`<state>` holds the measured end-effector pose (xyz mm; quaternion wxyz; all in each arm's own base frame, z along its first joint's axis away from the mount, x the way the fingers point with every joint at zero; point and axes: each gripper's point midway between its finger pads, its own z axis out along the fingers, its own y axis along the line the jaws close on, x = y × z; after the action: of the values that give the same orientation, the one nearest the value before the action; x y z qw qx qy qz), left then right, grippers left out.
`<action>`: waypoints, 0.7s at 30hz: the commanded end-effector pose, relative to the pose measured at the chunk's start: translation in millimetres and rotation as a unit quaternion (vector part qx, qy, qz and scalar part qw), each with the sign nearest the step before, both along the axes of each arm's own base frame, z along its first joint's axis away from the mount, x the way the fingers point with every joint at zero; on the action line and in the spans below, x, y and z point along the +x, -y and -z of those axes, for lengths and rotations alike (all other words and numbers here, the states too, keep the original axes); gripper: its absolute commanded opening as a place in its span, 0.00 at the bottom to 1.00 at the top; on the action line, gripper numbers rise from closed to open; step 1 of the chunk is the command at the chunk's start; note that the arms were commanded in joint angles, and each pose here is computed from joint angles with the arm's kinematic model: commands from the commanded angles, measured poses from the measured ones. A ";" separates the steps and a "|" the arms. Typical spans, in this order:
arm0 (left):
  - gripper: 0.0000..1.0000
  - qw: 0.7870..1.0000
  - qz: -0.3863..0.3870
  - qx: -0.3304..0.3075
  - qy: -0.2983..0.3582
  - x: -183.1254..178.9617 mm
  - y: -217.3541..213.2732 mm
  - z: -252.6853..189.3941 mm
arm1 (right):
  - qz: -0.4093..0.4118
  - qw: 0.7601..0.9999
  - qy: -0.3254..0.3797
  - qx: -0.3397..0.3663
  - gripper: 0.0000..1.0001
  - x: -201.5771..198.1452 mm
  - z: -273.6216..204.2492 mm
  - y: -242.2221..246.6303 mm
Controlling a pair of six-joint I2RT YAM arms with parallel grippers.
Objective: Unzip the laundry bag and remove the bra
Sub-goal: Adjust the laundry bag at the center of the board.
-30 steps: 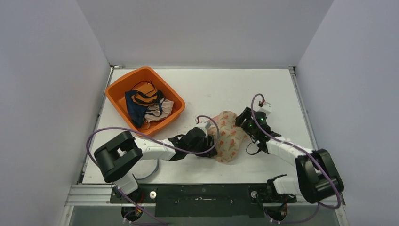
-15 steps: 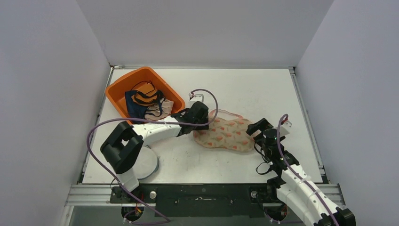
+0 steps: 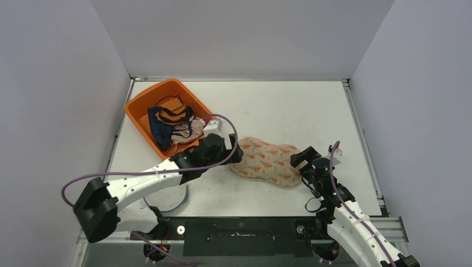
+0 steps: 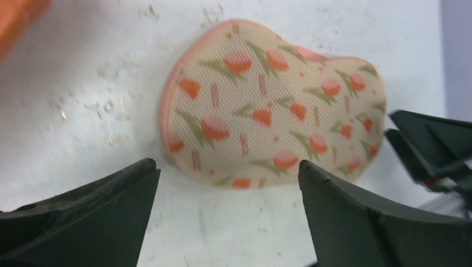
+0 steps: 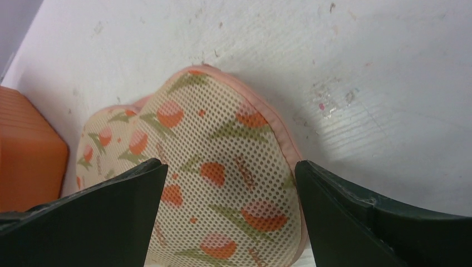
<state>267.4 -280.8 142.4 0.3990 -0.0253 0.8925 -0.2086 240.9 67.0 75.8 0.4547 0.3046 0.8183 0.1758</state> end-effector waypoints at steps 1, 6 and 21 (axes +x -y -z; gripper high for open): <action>0.96 0.983 -0.004 -0.178 -0.048 -30.8 1.1 8.3 | -0.045 0.998 0.002 0.031 0.89 -1.6 9.9 -20.5; 0.96 0.972 0.035 -0.228 -0.046 -61.8 -3.9 13.8 | -0.051 0.996 -0.002 0.074 0.89 -10.0 17.4 -30.3; 0.96 0.959 0.038 -0.278 -0.048 -102.8 19.5 31.1 | -0.095 0.983 0.024 0.156 0.89 -32.8 7.0 -109.9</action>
<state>160.3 -283.8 91.8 0.3137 -0.0694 0.8560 -0.4050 196.4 158.1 43.3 0.3689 0.2837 0.8173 0.3399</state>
